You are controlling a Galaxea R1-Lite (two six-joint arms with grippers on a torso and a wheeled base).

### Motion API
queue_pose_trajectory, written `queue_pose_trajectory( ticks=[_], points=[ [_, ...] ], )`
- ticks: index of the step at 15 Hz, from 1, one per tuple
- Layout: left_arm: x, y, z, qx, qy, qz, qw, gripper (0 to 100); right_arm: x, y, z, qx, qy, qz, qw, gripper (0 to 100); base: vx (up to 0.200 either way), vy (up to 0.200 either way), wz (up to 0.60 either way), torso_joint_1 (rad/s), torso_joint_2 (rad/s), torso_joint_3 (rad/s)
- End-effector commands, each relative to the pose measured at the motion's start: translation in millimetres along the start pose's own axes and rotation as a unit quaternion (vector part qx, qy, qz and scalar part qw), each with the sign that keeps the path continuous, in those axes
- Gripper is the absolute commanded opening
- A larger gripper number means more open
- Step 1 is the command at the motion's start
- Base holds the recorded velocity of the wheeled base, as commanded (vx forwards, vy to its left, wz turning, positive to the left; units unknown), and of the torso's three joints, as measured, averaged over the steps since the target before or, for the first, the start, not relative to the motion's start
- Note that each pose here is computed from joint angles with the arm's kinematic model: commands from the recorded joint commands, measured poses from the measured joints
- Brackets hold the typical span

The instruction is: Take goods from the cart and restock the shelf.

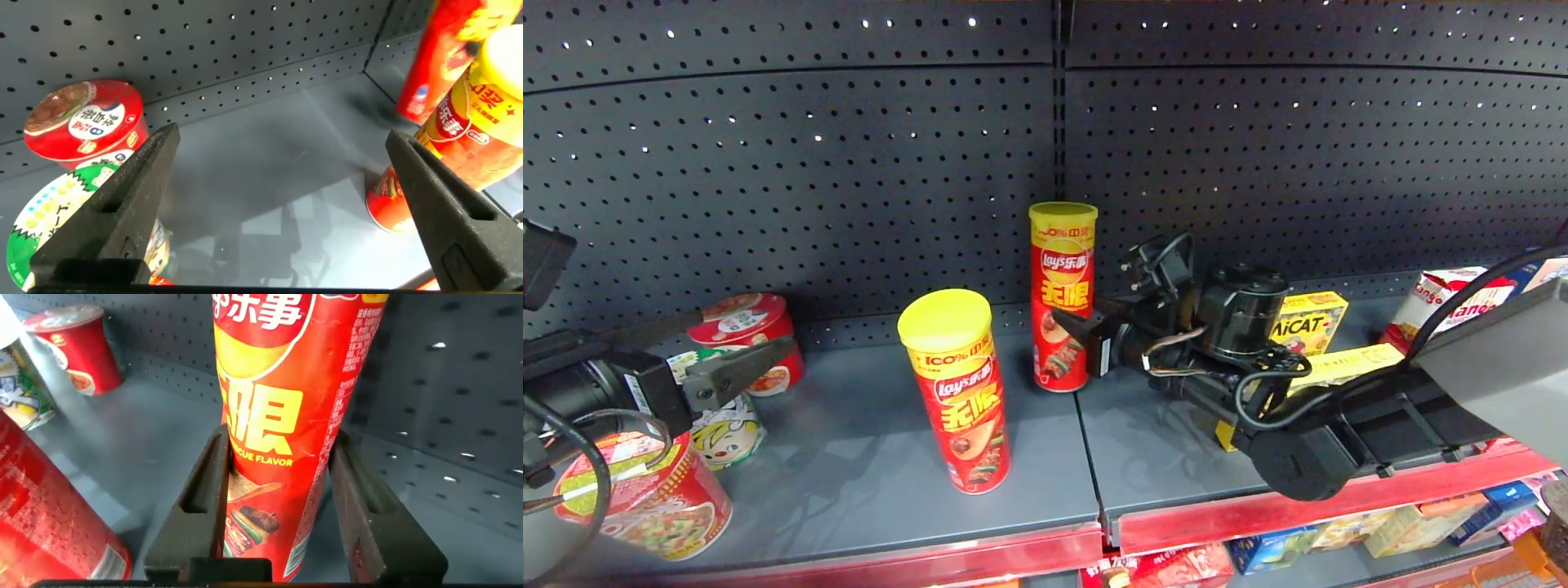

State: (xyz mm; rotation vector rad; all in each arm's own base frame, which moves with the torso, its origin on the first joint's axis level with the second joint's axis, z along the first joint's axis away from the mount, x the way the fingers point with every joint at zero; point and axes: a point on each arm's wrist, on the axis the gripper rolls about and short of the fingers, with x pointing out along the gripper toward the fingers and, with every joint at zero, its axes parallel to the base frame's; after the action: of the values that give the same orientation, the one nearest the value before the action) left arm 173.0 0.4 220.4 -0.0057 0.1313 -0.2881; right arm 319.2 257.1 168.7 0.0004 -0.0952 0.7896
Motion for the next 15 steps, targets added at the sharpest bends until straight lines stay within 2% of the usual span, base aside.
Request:
queue_pose_trajectory(
  ticks=[1, 4, 11, 15],
  points=[
    [-0.2, 0.5, -0.6, -0.001, 0.001, 0.002, 1.0, 100, 15.8, 2.6, -16.3, -0.002, 0.005, 0.004, 1.0, 0, 0.0, 0.0, 0.0, 0.0, 0.0, 0.0],
    [-0.6, 2.0, -0.2, -0.001, 0.0, 0.006, 1.0, 100, 29.5, 8.4, -12.9, -0.004, -0.012, 0.012, 1.0, 0, 0.0, 0.0, 0.0, 0.0, 0.0, 0.0],
    [-0.8, 2.8, 0.2, -0.001, -0.001, 0.009, 1.0, 100, 39.5, 5.9, -34.7, -0.031, 0.007, 0.007, 0.999, 0, 0.0, 0.0, 0.0, 0.0, 0.0, 0.0],
    [-0.8, 2.8, 0.2, -0.001, -0.001, 0.009, 1.0, 100, 39.7, 5.0, -34.7, -0.031, 0.005, 0.002, 0.999, 0, 0.0, 0.0, 0.0, 0.0, 0.0, 0.0]
  ],
)
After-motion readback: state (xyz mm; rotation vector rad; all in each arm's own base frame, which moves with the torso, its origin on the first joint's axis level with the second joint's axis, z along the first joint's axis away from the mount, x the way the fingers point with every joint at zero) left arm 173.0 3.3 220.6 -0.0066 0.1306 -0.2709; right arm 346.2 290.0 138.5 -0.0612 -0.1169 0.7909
